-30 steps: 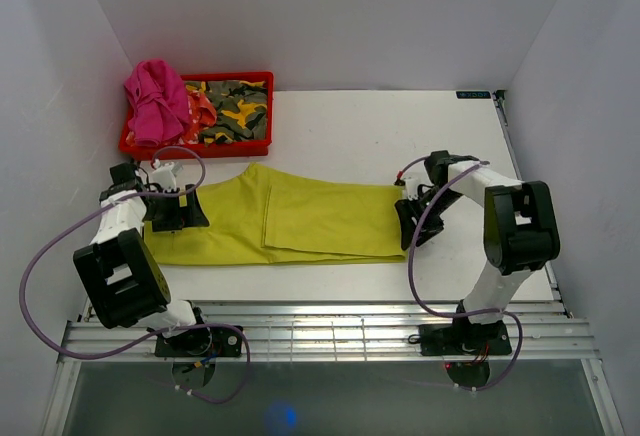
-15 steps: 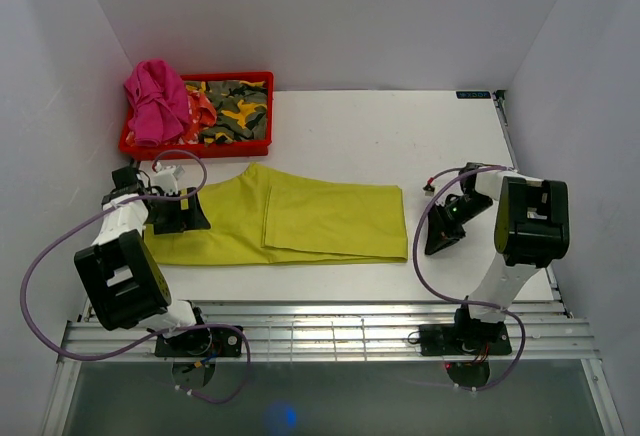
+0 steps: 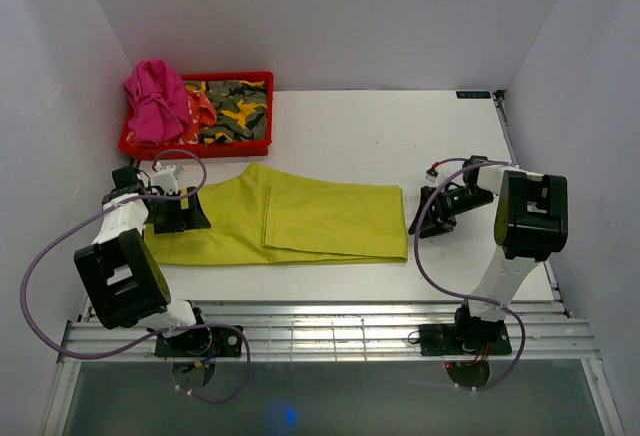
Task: Fold and stack the trousers
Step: Fold the trousers
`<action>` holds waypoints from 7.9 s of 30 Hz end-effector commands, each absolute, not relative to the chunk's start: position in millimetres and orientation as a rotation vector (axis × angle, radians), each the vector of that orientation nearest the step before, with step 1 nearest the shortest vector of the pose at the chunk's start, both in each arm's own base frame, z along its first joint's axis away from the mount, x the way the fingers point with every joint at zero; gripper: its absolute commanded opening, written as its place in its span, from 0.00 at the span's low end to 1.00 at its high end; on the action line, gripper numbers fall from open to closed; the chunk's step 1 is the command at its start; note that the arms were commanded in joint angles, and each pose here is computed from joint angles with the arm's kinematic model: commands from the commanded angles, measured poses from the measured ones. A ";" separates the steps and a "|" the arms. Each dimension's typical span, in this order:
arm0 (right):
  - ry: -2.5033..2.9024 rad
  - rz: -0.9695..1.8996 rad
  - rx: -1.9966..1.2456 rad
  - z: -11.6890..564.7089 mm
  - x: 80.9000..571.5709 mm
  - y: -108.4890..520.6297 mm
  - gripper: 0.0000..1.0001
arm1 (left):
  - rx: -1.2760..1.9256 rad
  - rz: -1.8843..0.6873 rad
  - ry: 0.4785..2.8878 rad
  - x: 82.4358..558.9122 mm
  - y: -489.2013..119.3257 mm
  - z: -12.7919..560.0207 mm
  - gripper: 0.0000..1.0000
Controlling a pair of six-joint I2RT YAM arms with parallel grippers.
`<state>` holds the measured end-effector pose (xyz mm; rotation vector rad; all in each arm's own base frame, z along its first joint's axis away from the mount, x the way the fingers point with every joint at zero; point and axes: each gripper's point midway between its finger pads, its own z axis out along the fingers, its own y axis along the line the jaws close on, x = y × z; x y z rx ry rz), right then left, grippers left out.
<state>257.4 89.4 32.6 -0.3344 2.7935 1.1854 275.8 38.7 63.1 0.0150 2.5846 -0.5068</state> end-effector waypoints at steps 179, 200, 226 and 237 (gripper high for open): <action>2.047 1.807 -0.891 180.5 244.9 538.3 0.52 | -0.190 -0.884 2.763 293.7 -24.7 29.1 0.40; 2.025 1.438 -0.991 208.2 305.1 320.7 0.95 | 0.364 -0.968 2.073 324.8 -24.8 233.3 0.72; 2.312 1.497 -0.719 61.9 387.0 290.6 0.89 | -0.106 -1.296 2.338 428.9 -61.0 51.0 0.47; 2.178 1.724 -0.783 151.5 273.3 288.6 0.89 | 0.286 -1.365 2.296 316.8 -85.9 133.0 0.52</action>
